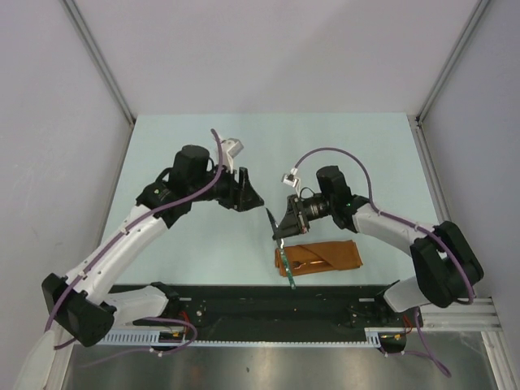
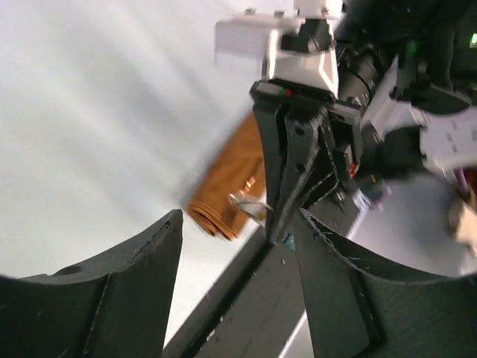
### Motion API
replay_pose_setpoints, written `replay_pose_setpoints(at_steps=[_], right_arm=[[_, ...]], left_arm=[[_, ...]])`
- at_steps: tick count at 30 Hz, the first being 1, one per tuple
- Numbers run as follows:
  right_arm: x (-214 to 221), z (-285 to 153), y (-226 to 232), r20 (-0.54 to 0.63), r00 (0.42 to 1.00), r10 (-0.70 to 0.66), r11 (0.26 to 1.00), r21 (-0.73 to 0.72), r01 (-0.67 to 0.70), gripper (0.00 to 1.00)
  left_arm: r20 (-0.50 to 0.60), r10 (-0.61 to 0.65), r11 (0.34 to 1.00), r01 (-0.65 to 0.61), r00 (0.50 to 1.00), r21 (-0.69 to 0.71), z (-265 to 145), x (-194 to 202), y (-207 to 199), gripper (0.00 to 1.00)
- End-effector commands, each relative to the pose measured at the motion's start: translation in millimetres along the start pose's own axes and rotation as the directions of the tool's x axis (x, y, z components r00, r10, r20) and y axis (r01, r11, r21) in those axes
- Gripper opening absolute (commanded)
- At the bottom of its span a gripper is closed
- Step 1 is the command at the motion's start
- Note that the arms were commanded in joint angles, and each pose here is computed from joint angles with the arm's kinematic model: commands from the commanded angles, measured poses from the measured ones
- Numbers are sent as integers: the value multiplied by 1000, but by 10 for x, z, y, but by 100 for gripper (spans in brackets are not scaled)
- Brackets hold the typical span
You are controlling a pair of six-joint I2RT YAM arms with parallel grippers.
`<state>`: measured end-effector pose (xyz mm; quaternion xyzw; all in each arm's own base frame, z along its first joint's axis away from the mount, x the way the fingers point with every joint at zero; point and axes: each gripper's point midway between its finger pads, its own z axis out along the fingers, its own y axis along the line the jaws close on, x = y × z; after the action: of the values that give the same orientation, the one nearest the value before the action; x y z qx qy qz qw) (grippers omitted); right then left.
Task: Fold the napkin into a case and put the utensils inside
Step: Pass from the left arm to the right, then pass from the right arm to the left
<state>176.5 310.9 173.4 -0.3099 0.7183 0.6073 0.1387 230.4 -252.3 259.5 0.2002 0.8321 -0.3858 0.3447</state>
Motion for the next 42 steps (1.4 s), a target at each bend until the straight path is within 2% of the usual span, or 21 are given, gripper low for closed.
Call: replay_pose_setpoints(at_steps=[1,5,14,20,29,33,41,42], right_arm=[[343,-39,599,-124,986,-112,976,-198,86,0],[419,-66,739,-139,981,-139,970,-218,106,0],[507,-33,801,-169,976,-138,969,-226,97,0],[505,15,822,-181,972,-149,965,-242,103,0],[533,17,855,-201,967,-157,958,-269,100,0],[514,23,873,-199,966,-163,957,-271,105,0],[530,30,867,-208,965,-157,958,-272,97,0],[540,34,870,-211,965,-158,957,-273,97,0]], left_arm=[[-177,113,968,-69,978,240,-20,328,-287,66],[-213,136,901,-31,968,432,-62,477,-539,64],[-217,115,832,25,969,554,-137,559,-721,53],[-273,124,810,62,954,584,-128,698,-799,50],[-320,146,807,75,936,586,-138,860,-825,35],[-346,160,816,73,924,573,-99,932,-838,25],[-360,194,805,62,913,590,-103,993,-870,21],[-360,192,808,61,913,586,-107,987,-869,16]])
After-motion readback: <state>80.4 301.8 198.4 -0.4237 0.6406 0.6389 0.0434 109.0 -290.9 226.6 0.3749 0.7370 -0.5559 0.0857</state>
